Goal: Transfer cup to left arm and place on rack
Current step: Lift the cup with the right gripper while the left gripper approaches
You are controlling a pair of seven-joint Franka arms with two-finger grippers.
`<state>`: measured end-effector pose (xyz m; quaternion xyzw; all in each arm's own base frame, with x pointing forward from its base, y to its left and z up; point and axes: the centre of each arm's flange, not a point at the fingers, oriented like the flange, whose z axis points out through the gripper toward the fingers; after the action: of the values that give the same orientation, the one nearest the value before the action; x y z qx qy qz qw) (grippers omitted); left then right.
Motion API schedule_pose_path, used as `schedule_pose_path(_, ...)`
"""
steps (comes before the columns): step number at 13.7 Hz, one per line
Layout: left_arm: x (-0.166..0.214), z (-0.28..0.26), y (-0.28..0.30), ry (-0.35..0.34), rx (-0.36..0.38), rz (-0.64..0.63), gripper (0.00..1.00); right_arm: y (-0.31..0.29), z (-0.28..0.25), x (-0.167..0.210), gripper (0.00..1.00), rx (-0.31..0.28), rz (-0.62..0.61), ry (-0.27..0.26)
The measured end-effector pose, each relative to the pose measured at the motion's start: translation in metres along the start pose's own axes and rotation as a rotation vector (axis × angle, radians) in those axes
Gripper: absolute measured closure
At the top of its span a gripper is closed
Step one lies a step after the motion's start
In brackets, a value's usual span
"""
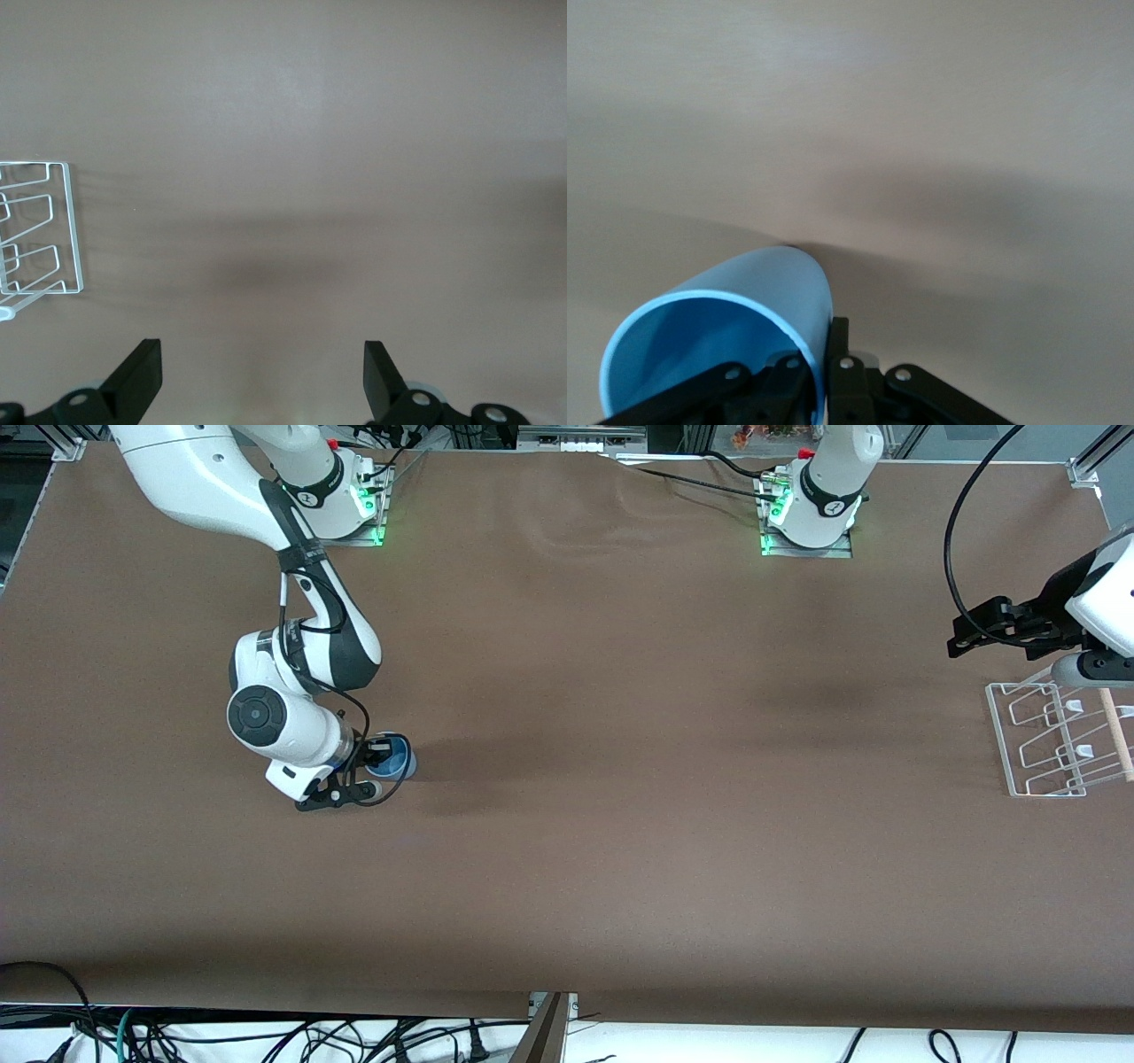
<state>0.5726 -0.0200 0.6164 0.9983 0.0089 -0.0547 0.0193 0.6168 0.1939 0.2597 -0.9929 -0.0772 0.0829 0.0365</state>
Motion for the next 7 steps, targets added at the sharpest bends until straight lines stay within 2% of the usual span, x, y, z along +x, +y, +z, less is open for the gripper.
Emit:
schedule_pose_path(3,0.000,0.001,0.001,-0.004,-0.008,0.001,0.00,-0.044,-0.046,0.001,0.95,0.126,0.109,-0.092)
schedule_pose_path(5,0.000,0.005,0.005,-0.016,-0.045,0.046,0.00,-0.083,-0.068,-0.002,0.95,0.278,0.214,-0.146)
schedule_pose_path(7,0.005,0.014,0.003,-0.030,-0.057,0.194,0.00,-0.133,-0.085,-0.008,0.95,0.442,0.354,-0.219)
